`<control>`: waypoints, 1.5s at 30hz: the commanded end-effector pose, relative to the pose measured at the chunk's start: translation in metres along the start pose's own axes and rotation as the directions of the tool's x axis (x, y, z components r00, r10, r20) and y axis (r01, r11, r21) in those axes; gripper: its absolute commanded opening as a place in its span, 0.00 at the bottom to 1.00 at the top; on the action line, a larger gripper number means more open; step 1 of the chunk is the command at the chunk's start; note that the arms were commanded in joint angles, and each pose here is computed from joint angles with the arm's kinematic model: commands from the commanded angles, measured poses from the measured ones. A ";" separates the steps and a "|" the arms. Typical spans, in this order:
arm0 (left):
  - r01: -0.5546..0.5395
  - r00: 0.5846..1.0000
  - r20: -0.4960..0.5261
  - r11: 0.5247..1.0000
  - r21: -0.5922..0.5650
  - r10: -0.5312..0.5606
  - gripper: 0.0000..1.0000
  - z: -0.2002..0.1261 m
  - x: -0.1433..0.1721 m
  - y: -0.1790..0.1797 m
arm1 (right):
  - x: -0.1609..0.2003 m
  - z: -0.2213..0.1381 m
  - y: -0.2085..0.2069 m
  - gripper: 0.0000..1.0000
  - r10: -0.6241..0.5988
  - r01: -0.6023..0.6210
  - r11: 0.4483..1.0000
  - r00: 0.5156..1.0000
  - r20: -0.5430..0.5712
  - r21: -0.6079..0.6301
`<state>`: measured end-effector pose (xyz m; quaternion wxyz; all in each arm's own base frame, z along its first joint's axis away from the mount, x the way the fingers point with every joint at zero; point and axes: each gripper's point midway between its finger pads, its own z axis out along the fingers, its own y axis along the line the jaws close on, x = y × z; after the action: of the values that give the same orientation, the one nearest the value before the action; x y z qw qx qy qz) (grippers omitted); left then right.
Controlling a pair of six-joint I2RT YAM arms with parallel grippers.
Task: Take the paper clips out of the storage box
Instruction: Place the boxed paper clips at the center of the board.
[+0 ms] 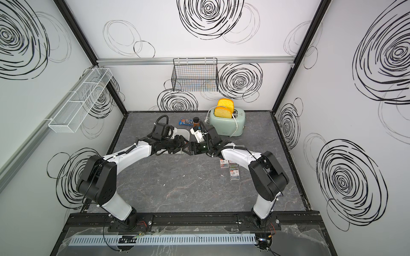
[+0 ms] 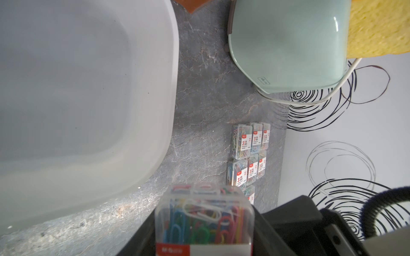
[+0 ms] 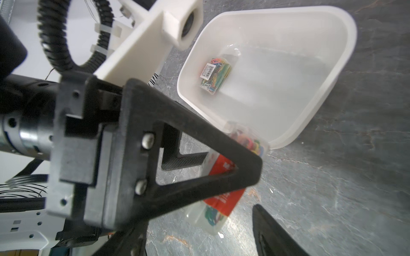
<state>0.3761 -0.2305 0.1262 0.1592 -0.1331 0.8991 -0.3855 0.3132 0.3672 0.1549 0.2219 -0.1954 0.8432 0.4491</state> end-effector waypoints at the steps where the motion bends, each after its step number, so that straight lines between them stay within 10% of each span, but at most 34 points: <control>1: -0.017 1.000 0.023 0.996 0.086 0.015 0.58 -0.009 -0.003 -0.024 | -0.006 0.008 0.002 0.71 -0.011 0.010 1.000 0.999 0.033 0.007; 23: -0.027 0.999 -0.041 0.988 0.154 0.034 0.66 -0.006 0.023 -0.041 | -0.033 -0.011 -0.013 0.28 -0.090 0.048 0.982 0.969 0.229 0.181; 33: -0.140 0.990 0.022 0.967 0.212 0.138 0.92 -0.023 0.008 -0.057 | -0.034 -0.038 0.007 0.24 -0.056 0.053 0.998 0.981 0.184 0.023; 45: -0.329 0.944 0.135 0.837 0.438 0.300 0.92 -0.067 -0.007 -0.091 | -0.008 -0.093 0.010 0.25 0.076 -0.065 0.959 0.997 0.027 -0.276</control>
<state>0.3771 -0.2338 0.2098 0.2457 -0.0274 0.8255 -0.5074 0.3233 0.2953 0.1999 0.2423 -0.1590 0.8040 0.5192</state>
